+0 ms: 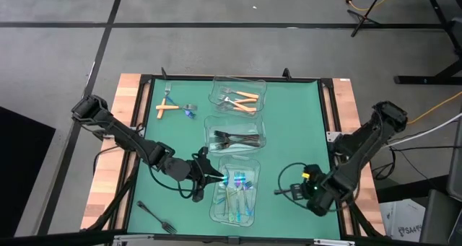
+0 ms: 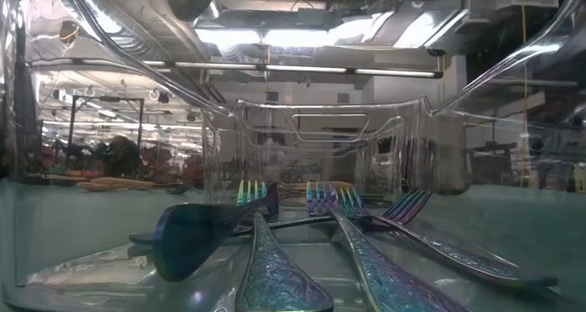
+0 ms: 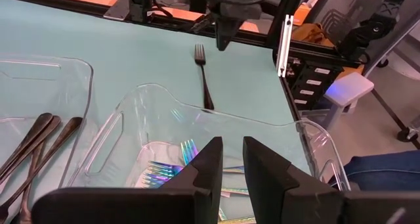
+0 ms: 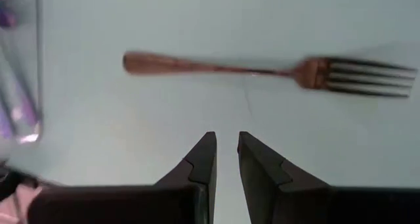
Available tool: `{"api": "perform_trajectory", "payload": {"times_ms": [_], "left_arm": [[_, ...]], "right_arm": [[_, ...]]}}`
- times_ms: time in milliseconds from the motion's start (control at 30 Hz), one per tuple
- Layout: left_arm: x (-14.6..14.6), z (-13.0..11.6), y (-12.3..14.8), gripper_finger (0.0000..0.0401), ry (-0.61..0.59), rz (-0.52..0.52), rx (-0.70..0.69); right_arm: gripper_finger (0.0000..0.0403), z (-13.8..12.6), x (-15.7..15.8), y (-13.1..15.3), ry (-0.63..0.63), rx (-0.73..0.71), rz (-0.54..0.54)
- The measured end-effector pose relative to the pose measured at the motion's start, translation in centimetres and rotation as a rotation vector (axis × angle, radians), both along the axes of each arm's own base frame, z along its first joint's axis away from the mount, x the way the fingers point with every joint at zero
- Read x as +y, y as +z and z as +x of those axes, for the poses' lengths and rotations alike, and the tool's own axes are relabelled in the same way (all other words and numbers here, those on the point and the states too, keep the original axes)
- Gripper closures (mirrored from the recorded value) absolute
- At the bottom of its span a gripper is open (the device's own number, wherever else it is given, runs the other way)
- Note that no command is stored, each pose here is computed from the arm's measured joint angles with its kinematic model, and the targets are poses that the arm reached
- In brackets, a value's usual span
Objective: Sort silverware by color (type)
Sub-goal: Put the black fork into the middle transparent bin
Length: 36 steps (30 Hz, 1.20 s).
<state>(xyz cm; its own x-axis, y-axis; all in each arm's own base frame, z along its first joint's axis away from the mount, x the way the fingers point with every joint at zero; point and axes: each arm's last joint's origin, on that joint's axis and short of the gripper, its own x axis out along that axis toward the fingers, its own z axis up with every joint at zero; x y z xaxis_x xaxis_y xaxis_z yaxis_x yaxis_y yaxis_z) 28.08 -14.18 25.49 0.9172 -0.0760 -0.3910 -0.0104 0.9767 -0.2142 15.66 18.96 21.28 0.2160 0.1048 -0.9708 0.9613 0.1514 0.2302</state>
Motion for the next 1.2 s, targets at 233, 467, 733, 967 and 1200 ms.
{"api": "perform_trajectory", "payload": {"times_ms": [233, 467, 733, 967, 1200], "left_arm": [[0.0, 0.0, 0.0, 0.0346, -0.014, 0.033, -0.003], [0.0, 0.0, 0.0, 0.0346, -0.014, 0.033, -0.003], [0.1, 0.0, 0.0, 0.0346, -0.011, 0.033, -0.003], [0.3, 0.2, 0.0, 0.0346, -0.002, 0.032, -0.003], [0.7, 0.4, 0.0, 0.0346, 0.012, 0.032, -0.003]], "right_arm": [[0.0349, 0.3, 0.2, -1.6, 0.003, 0.057, -0.084], [0.0349, 0.7, 0.6, -3.1, 0.013, 0.084, -0.152], [0.0349, 1.0, 0.7, -3.9, 0.252, 0.060, -0.266], [0.0349, 0.7, 0.4, -3.9, 0.441, 0.088, -0.319], [0.0349, 0.8, 0.5, -3.9, 0.640, 0.080, -0.340]]}}
